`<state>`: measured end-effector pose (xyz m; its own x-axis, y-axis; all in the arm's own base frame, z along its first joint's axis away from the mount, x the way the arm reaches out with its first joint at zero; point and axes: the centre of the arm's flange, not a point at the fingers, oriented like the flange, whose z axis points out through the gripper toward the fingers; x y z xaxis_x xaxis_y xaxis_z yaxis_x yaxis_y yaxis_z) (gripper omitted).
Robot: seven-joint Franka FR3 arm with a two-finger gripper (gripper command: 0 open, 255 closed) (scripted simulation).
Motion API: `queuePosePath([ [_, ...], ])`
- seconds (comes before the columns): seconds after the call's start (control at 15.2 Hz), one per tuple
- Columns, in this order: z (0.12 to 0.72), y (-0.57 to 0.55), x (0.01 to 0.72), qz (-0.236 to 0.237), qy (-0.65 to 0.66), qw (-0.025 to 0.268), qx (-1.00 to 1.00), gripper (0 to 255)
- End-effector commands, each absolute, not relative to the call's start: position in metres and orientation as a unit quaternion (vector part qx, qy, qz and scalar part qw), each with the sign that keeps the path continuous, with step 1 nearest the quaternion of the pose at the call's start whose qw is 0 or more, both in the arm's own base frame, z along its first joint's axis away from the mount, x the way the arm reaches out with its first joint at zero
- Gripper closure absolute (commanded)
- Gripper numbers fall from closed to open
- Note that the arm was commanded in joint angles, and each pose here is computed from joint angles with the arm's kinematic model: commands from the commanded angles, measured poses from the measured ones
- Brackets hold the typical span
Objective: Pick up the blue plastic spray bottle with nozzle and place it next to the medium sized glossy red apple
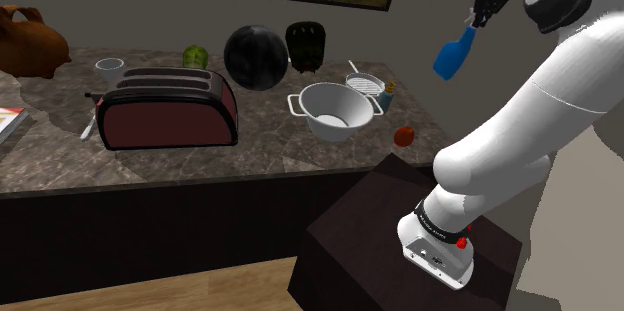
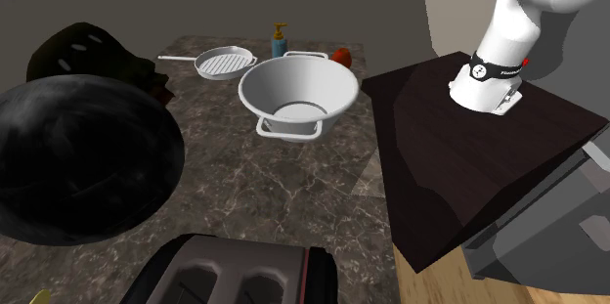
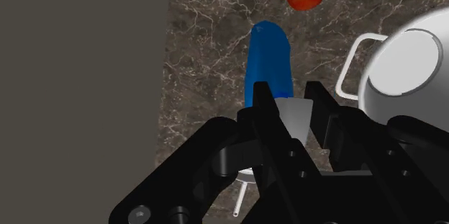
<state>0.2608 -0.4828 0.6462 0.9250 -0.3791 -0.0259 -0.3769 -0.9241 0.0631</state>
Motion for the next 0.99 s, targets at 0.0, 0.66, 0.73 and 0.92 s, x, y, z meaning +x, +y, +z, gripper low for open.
queuePosePath([
  [0.0, 0.652, -0.504, 0.242, -0.019, -0.192, 0.029, 0.981, 255],
  [0.66, 0.616, -0.531, 0.222, -0.019, -0.192, 0.029, 0.981, 255],
  [0.73, 0.611, -0.531, 0.222, -0.019, -0.192, 0.029, 0.981, 255],
  [0.92, 0.595, -0.531, 0.222, -0.019, -0.192, 0.029, 0.981, 255],
])
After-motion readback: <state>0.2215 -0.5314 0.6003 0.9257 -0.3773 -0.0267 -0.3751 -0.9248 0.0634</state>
